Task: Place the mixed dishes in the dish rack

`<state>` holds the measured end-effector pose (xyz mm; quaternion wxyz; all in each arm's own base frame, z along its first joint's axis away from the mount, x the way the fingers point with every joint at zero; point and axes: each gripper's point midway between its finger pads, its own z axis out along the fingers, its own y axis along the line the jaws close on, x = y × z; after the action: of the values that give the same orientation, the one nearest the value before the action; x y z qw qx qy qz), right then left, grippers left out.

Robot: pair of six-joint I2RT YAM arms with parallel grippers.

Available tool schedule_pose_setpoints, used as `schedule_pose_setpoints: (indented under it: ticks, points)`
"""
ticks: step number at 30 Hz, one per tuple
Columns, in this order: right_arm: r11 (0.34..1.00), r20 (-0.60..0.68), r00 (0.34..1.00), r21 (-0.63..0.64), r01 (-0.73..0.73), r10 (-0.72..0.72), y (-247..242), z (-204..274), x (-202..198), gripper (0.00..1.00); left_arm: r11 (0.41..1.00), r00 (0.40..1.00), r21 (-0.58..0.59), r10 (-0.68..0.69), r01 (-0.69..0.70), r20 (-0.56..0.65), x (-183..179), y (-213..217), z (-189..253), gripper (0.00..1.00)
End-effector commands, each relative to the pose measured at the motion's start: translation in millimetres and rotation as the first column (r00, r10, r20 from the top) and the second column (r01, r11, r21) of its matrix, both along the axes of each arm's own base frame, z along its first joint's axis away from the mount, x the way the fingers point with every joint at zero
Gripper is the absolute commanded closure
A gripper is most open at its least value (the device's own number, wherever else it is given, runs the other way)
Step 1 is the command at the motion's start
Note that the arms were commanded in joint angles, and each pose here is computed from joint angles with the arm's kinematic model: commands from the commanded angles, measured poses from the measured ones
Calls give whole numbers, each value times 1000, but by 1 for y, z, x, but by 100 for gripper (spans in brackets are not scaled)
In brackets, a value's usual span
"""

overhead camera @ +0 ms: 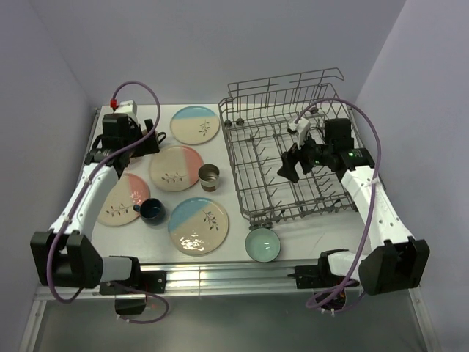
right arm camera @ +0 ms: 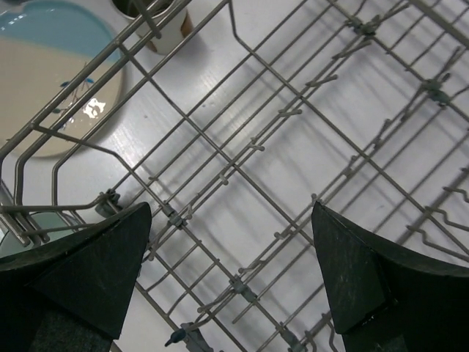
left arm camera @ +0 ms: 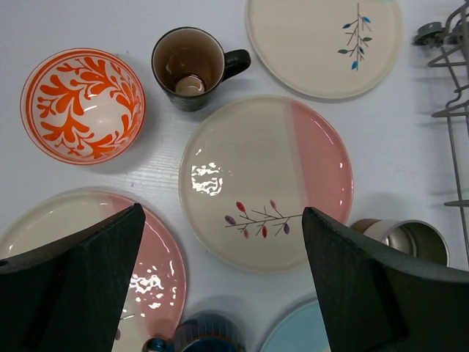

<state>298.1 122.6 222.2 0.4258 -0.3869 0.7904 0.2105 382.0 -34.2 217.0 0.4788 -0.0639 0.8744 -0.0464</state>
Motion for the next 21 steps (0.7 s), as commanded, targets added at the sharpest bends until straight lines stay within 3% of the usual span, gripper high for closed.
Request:
schedule_pose_setpoints:
  ticks: [1,5,12,21]
  points:
    - [994,18,995,50,-101,100,15,13,-1,3,1000,1000,-12,-17,18,15,20,6,14,5]
    - [990,-27,992,75,-123,125,21,7,7,5,994,1000,-112,3,-7,-30,42,9,1,7]
    - [984,-39,989,113,-135,140,27,9,14,6,985,998,-163,40,-48,-50,81,7,-5,8]
    - [985,-67,987,107,-138,146,27,-6,9,7,978,993,-202,35,-57,-112,148,-6,-36,30]
